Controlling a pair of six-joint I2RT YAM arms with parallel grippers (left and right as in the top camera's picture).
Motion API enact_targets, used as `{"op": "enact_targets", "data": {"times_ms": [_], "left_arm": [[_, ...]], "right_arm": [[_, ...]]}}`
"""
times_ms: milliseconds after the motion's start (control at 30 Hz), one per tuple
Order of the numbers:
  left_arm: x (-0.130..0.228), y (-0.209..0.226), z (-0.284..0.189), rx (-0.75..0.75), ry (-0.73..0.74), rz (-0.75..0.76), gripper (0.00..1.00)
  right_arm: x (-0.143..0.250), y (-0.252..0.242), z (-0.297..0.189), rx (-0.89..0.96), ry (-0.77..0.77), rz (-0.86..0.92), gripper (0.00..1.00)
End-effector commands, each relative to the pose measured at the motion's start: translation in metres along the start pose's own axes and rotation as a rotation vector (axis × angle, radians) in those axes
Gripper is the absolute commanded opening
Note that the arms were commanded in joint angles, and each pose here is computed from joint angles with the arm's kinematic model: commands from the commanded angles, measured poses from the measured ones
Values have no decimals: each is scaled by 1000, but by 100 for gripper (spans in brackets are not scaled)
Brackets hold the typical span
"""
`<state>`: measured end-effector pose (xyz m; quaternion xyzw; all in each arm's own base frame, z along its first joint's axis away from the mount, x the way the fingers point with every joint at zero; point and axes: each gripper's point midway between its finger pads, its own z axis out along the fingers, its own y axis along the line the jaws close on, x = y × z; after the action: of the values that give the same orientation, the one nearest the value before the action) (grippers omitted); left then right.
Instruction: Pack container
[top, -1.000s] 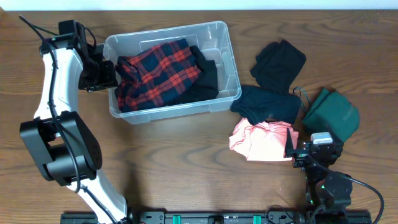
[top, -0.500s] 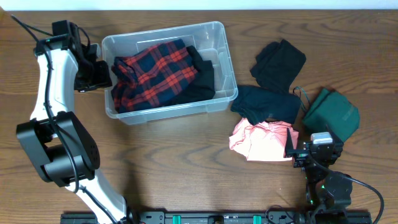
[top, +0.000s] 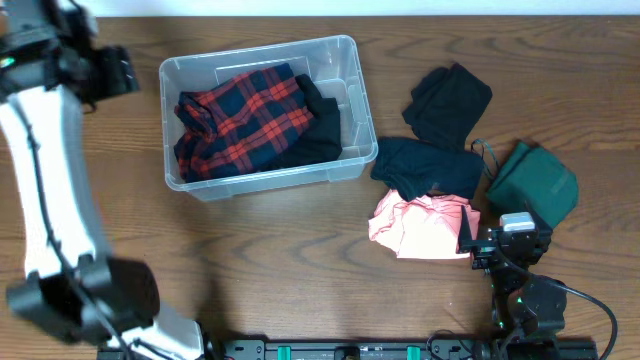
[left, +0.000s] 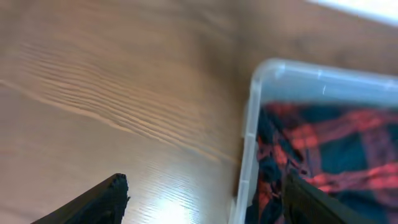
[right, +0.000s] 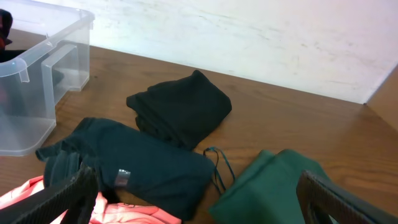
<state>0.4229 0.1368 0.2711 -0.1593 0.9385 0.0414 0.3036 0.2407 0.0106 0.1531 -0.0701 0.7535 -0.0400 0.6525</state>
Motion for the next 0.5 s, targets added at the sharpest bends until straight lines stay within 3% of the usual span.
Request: {"op": "enact_targets", "data": {"times_ms": [0,33,233,467], "left_arm": [[-5,37,-19,-100,-42,-106,80],[-6,47,-23,-121,-53,-120,98],[-1,99,-30,-253,-56,-195,98],[3,119,-32,-281,-55,-232,98]], "right_arm": [[1,-2,0,10,-1,-14,99],[1,-2,0,11,-1,-14,99],[1,-2,0,11,-1,-14,99],[1,-2,0,10,-1,-14,99]]}}
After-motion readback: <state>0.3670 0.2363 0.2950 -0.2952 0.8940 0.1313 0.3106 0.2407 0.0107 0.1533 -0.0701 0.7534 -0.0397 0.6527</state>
